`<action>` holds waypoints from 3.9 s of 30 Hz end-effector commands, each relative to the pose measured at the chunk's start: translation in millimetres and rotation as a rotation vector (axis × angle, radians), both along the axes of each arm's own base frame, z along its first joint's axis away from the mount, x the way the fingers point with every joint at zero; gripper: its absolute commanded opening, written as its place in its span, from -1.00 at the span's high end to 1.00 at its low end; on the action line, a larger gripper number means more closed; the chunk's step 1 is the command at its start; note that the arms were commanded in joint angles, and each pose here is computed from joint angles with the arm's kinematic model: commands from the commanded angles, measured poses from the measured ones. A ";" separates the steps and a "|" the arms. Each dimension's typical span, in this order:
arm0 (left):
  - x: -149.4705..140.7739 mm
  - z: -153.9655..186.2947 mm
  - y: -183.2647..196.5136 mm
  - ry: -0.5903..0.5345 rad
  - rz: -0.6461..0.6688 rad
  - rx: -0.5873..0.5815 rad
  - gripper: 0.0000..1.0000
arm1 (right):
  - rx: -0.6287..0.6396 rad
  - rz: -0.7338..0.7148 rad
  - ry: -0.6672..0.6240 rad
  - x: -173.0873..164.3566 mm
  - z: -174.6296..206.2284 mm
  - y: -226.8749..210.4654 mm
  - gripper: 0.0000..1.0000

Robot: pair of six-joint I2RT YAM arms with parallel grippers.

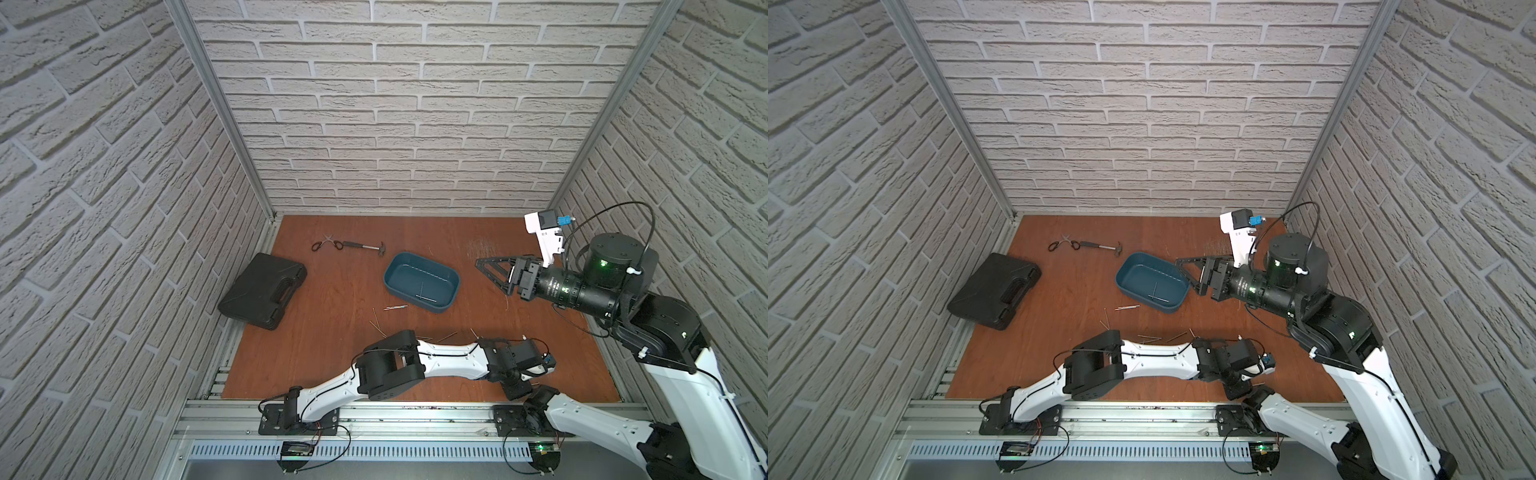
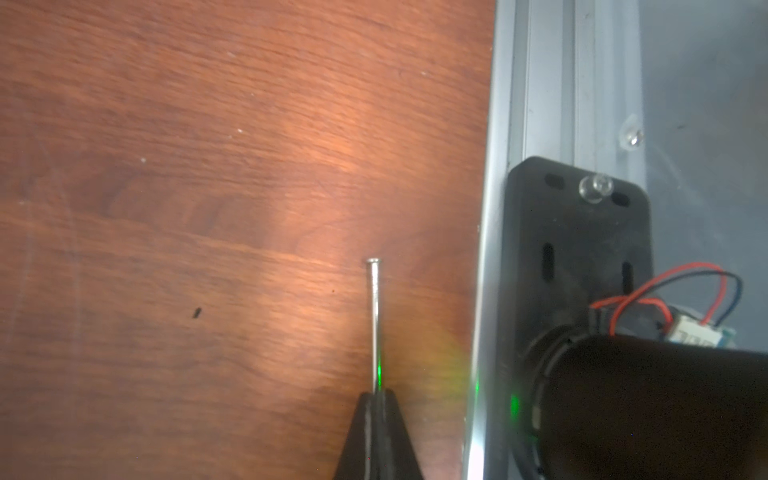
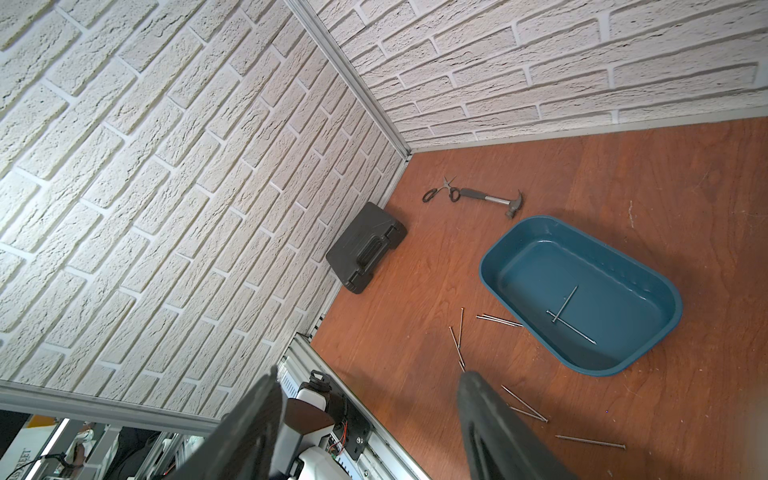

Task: Put the nails on the desktop into the storage box
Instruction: Pick up the nail from the center of the board.

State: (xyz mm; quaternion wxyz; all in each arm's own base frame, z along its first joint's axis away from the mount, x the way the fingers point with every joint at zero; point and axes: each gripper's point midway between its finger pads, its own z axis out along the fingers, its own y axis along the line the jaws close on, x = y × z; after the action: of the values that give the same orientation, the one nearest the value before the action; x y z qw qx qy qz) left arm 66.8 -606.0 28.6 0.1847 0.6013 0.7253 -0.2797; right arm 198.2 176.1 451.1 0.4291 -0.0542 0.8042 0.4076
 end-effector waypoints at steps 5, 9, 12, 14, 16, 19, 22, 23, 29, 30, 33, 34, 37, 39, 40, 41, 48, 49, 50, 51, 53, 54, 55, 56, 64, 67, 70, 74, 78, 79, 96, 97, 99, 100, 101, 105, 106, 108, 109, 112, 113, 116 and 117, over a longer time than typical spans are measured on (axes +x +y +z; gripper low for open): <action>33.2 -23.0 42.0 -0.009 0.134 0.099 1.00 | 0.028 -0.008 -0.046 -1.5 14.4 -3.1 -0.41; 40.9 -21.5 51.6 -0.025 0.165 0.104 1.00 | 0.028 -0.009 -0.042 -0.7 12.6 -2.8 -0.41; 43.7 -17.7 56.3 -0.036 0.177 0.100 1.00 | 0.025 -0.011 -0.041 -0.4 10.6 -3.0 -0.41; 45.3 -16.1 59.7 -0.044 0.181 0.102 1.00 | 0.021 -0.012 -0.040 0.0 9.1 -3.1 -0.42; 45.8 -15.7 61.5 -0.050 0.181 0.104 1.00 | 0.019 -0.014 -0.039 0.8 7.6 -3.2 -0.41; 46.1 -15.8 61.9 -0.050 0.184 0.108 1.00 | 0.018 -0.013 -0.039 1.1 6.6 -2.7 -0.42; 47.2 -13.2 60.7 -0.057 0.190 0.109 1.00 | 0.017 -0.011 -0.039 0.8 6.2 -2.5 -0.42; 47.2 -9.6 58.7 -0.060 0.192 0.102 0.93 | 0.017 -0.011 -0.039 0.5 6.3 -2.7 -0.42; 42.5 -0.1 44.4 -0.081 0.177 0.080 0.69 | 0.014 -0.010 -0.041 -0.9 6.8 -3.6 -0.42; 41.4 -0.2 42.0 -0.083 0.173 0.081 0.66 | 0.012 -0.011 -0.041 -0.7 6.5 -3.7 -0.42; 38.5 -1.0 36.7 -0.084 0.162 0.085 0.55 | 0.011 -0.010 -0.041 -1.8 6.1 -4.2 -0.42; 38.6 0.1 34.7 -0.083 0.162 0.081 0.53 | 0.012 -0.010 -0.041 -2.3 6.2 -4.5 -0.42; 36.6 1.8 31.0 -0.079 0.156 0.074 0.49 | 0.010 -0.009 -0.040 -3.4 5.3 -5.2 -0.42; 34.9 1.5 27.9 -0.078 0.150 0.073 0.47 | 0.008 -0.010 -0.038 -3.2 4.1 -5.3 -0.42; 33.8 0.9 26.5 -0.081 0.147 0.075 0.47 | 0.008 -0.008 -0.036 -3.3 3.4 -4.9 -0.42; 33.0 -0.2 25.2 -0.082 0.144 0.078 0.47 | 0.008 -0.008 -0.035 -3.3 3.3 -5.0 -0.42; 32.6 -10.1 18.4 -0.078 0.146 0.114 0.50 | 0.012 -0.001 -0.034 -5.5 3.1 -4.7 -0.42; 33.4 -12.2 18.4 -0.084 0.148 0.126 0.50 | 0.012 -0.002 -0.033 -5.6 2.7 -5.0 -0.42; 34.8 -15.3 19.1 -0.086 0.154 0.140 0.50 | 0.011 -0.002 -0.032 -5.9 2.3 -5.1 -0.42; 36.0 -19.1 20.6 -0.088 0.159 0.156 0.50 | 0.013 -0.004 -0.032 -6.5 2.4 -5.8 -0.42; 38.4 -26.0 24.4 -0.087 0.172 0.182 0.51 | 0.013 -0.004 -0.033 -7.4 1.9 -6.4 -0.42; 39.5 -29.5 26.7 -0.087 0.177 0.193 0.52 | 0.011 -0.005 -0.031 -7.5 0.8 -6.8 -0.42; 40.7 -33.6 29.8 -0.086 0.186 0.207 0.52 | 0.010 -0.004 -0.033 -8.0 0.7 -6.9 -0.42; 41.7 -36.7 32.2 -0.085 0.191 0.217 0.53 | 0.009 -0.005 -0.031 -7.8 0.2 -6.9 -0.42; 43.7 -48.6 44.9 -0.084 0.206 0.275 0.74 | 0.011 -0.004 -0.027 -4.9 -2.4 -4.9 -0.42; 42.0 -53.5 51.5 -0.080 0.209 0.302 1.00 | -0.019 -0.022 -0.016 -1.0 -9.9 -7.0 -0.42; 41.0 -58.4 56.8 -0.069 0.215 0.318 1.00 | -0.065 -0.044 0.004 4.5 -23.4 -9.4 -0.42; 42.3 -58.4 59.3 -0.066 0.221 0.322 1.00 | -0.156 -0.085 0.029 13.0 -41.0 -16.7 -0.42; 43.1 -56.0 60.5 -0.072 0.224 0.319 1.00 | -0.279 -0.132 0.056 20.3 -58.8 -29.0 -0.42; 43.3 -54.9 61.0 -0.072 0.226 0.317 1.00 | -0.298 -0.138 0.060 21.4 -61.7 -30.7 -0.42; 56.2 -25.4 79.6 -0.144 0.277 0.256 1.00 | -0.415 -0.218 0.046 28.2 -64.9 -51.2 -0.44; 56.3 -23.6 80.7 -0.148 0.280 0.253 1.00 | -0.415 -0.218 0.046 28.8 -65.2 -50.9 -0.44; 57.2 -18.0 81.8 -0.154 0.284 0.244 1.00 | -0.420 -0.217 0.048 29.0 -66.7 -50.9 -0.44; 57.4 -15.2 82.6 -0.158 0.285 0.240 1.00 | -0.421 -0.220 0.047 29.6 -66.9 -51.4 -0.44; 57.7 -12.7 82.9 -0.162 0.286 0.235 1.00 | -0.426 -0.224 0.049 30.1 -68.1 -52.1 -0.44; 59.3 -3.8 87.1 -0.175 0.295 0.223 1.00 | -0.441 -0.235 0.049 31.3 -71.3 -54.6 -0.44; 59.7 -1.3 88.7 -0.181 0.298 0.220 1.00 | -0.445 -0.239 0.052 31.9 -73.0 -55.4 -0.44; 59.8 1.6 92.6 -0.188 0.304 0.220 1.00 | -0.457 -0.240 0.056 32.6 -76.4 -55.9 -0.44; 60.4 5.1 94.4 -0.193 0.308 0.215 1.00 | -0.461 -0.240 0.059 33.0 -78.6 -55.9 -0.44; 61.6 12.1 101.6 -0.208 0.318 0.211 1.00 | -0.472 -0.246 0.068 34.5 -85.6 -56.9 -0.44; 61.9 14.4 104.0 -0.213 0.320 0.211 1.00 | -0.476 -0.249 0.070 35.3 -87.6 -57.1 -0.44; 63.7 24.0 111.0 -0.227 0.333 0.202 1.00 | -0.489 -0.251 0.082 37.7 -95.4 -56.6 -0.46; 64.1 27.3 113.8 -0.231 0.336 0.199 1.00 | -0.494 -0.252 0.087 38.6 -98.3 -56.5 -0.47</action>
State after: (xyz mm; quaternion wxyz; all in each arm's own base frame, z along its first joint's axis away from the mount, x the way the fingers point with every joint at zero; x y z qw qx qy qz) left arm 125.1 -499.0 31.7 0.2289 0.5253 0.8132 -0.1019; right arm 230.2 121.7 351.2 0.4001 -0.0421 0.9027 0.1524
